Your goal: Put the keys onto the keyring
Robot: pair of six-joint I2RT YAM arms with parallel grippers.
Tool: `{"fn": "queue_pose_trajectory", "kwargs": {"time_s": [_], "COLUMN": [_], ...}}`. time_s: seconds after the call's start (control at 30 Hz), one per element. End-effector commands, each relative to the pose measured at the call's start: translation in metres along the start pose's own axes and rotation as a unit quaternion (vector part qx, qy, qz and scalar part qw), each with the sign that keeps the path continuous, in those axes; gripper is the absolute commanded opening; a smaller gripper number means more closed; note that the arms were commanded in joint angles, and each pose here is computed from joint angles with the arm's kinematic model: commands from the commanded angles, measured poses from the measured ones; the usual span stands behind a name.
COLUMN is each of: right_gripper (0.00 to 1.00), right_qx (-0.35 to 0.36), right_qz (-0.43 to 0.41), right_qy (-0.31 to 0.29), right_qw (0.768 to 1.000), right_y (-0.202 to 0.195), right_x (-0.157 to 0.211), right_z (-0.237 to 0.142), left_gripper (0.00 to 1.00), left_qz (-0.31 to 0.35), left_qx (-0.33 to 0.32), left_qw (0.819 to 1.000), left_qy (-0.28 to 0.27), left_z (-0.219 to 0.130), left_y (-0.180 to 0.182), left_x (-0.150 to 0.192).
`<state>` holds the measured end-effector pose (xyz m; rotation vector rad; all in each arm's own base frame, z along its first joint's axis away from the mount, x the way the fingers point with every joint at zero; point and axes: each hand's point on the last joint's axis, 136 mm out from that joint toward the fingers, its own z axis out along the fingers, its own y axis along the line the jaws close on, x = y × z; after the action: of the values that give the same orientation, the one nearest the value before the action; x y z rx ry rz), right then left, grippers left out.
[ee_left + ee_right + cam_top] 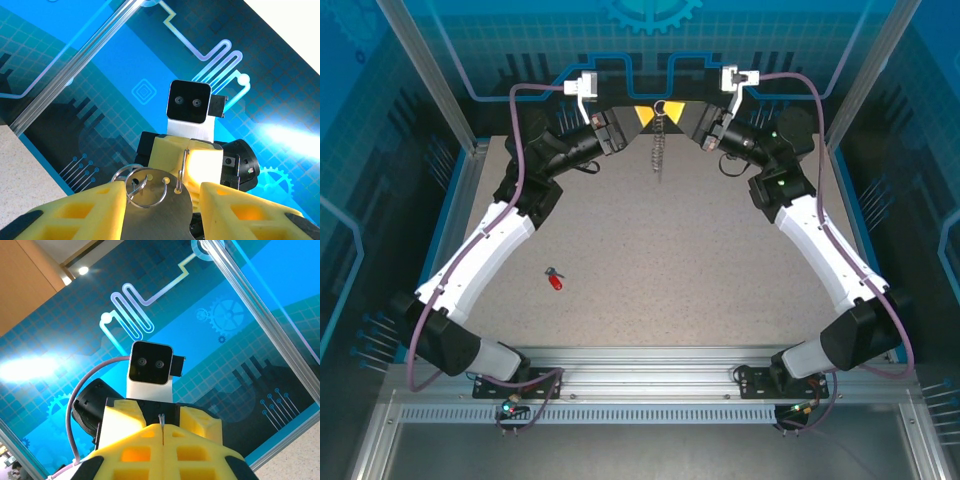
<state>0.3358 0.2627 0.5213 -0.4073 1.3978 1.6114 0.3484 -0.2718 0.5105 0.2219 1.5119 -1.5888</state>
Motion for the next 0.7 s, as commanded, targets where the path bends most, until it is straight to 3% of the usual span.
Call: {"fn": "queue_pose_trajectory", "kwargs": {"time_s": [0.0, 0.33, 0.67], "right_gripper": [0.00, 0.00, 0.00], "right_qx": [-0.013, -0.019, -0.018], "right_qz": [-0.004, 0.006, 0.006], "right_qy": [-0.010, -0.002, 0.000], "right_qw": [1.000, 1.000, 1.000], "right_y": [0.0047, 0.0002, -0.0004], "right_x": [0.0002, 0.0046, 0.0052], "right_z": [0.0047, 0.0127, 0.0137], "left_gripper": [0.45, 0.45, 0.29], "left_qz": [0.024, 0.025, 0.022], "left_qx": [0.029, 0.029, 0.031], "left_qw": [0.999, 0.999, 0.999], "left_qy": [-0.016, -0.021, -0.017], "left_z": [-0.0034, -0.0022, -0.0005], "left_y": [-0.0245, -0.0241, -0.0201], "left_x": [-0.0144, -0.0176, -0.0148]}}
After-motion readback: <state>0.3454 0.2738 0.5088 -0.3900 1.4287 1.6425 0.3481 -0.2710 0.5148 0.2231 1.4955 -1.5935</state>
